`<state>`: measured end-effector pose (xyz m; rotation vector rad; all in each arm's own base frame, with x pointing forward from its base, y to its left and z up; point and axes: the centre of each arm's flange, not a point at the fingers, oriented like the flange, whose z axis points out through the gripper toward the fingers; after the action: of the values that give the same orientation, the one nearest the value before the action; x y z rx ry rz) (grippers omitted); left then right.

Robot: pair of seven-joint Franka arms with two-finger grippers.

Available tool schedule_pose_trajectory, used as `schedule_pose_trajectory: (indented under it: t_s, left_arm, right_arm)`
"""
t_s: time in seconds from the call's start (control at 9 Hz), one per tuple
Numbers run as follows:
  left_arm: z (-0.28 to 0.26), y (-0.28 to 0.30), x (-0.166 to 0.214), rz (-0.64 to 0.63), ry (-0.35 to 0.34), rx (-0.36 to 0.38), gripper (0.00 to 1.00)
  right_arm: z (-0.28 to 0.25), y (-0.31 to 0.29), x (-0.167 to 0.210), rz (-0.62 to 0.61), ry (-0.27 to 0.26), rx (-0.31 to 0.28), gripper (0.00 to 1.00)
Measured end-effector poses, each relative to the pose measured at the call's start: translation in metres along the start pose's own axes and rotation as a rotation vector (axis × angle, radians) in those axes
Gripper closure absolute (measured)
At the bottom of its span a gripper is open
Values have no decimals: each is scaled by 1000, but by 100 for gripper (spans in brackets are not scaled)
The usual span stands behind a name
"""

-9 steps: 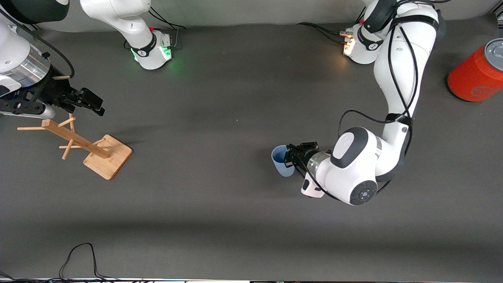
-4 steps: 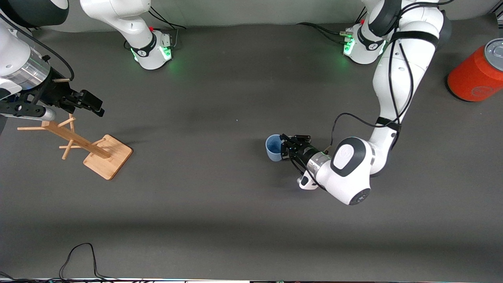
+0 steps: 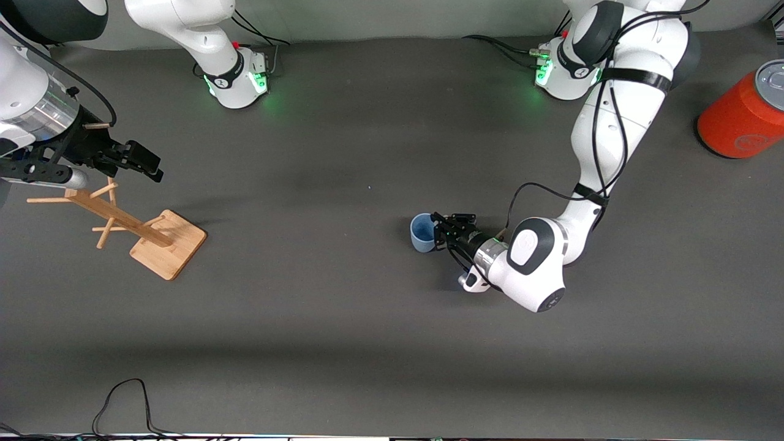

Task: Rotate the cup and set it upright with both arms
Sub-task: 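Carry the upright cup and lower it onto the table with the left gripper, then open the left gripper and lift it away from the cup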

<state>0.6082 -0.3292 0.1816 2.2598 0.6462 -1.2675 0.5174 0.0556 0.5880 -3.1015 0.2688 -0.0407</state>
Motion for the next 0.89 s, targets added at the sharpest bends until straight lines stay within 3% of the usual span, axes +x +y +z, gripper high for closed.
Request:
schedule_pose_trajectory:
  t_s: [0.33, 0.44, 0.56, 0.67, 0.78, 0.89]
  left_arm:
    - [-6, 4, -2, 19, 25, -18, 40]
    - [-15, 9, -12, 33, 40, -21, 26]
    - [-33, 16, -33, 51, 78, -24, 4]
    - [-60, 24, -66, 80, 155, -5, 0]
    - [-93, 27, -105, 124, 277, 48, 0]
    - [-129, 21, -143, 159, 445, 141, 0]
  right_arm:
    - [-3, 0, 1, 0, 8, 2, 0]
    - [-9, 0, 1, -3, 19, 5, 0]
    - [-16, 0, 1, -13, 34, 9, 0]
    - [-25, -1, 2, -32, 52, 13, 0]
    - [-32, 0, 2, -50, 65, 16, 0]
    - [-38, 1, 3, -59, 76, 18, 0]
